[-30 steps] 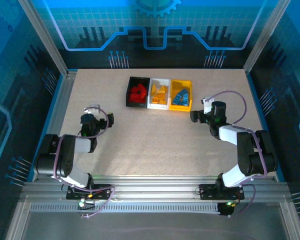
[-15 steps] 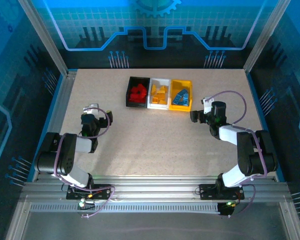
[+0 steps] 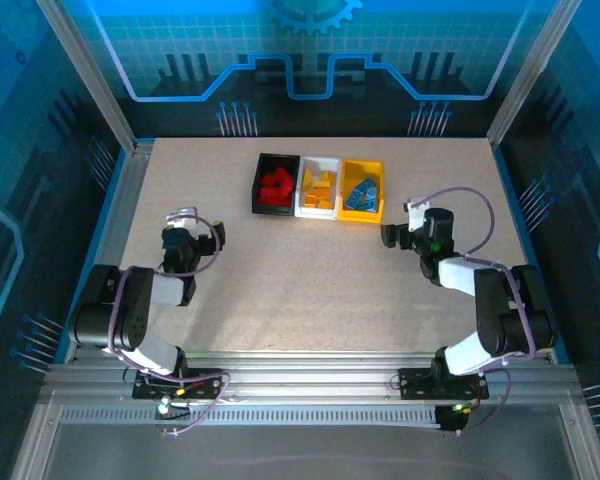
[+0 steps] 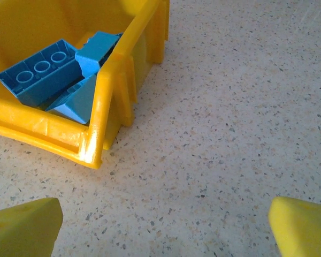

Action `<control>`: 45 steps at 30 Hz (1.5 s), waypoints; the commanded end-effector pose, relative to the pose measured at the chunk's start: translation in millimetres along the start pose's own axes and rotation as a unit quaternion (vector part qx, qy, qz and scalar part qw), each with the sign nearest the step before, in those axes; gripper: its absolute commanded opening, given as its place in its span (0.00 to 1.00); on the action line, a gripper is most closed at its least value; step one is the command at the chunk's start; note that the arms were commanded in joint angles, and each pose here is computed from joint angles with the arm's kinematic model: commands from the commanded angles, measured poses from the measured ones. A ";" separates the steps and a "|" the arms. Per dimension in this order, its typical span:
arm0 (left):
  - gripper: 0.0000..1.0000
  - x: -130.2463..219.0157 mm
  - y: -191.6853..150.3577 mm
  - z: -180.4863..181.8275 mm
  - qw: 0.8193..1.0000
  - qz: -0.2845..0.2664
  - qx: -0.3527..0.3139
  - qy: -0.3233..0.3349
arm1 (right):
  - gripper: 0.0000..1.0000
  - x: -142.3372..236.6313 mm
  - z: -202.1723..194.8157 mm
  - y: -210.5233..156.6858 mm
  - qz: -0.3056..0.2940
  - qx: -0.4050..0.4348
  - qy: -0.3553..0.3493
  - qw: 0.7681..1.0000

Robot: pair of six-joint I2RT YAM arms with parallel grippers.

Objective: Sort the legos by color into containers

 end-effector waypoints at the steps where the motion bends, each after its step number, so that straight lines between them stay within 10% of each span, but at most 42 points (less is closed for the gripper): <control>1: 0.99 -0.2 7.2 -3.4 1.000 -0.024 0.005 -0.005 | 1.00 9.2 0.0 2.8 -0.054 0.010 -0.022 0.998; 45: 0.99 -0.2 7.1 -3.6 1.000 -0.023 0.004 -0.006 | 1.00 8.3 -1.9 -5.6 -0.066 0.003 -0.025 0.998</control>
Point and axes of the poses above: each hand's point on the last joint's axis, 136 mm out from that joint toward the fingers, its own x axis back along the fingers, its own z axis along the line the jaws close on, y = z × x, the point moved 10 cm from there along x, back along the fingers, and after that the axes turned 6 degrees about x, right-handed, at the moved point
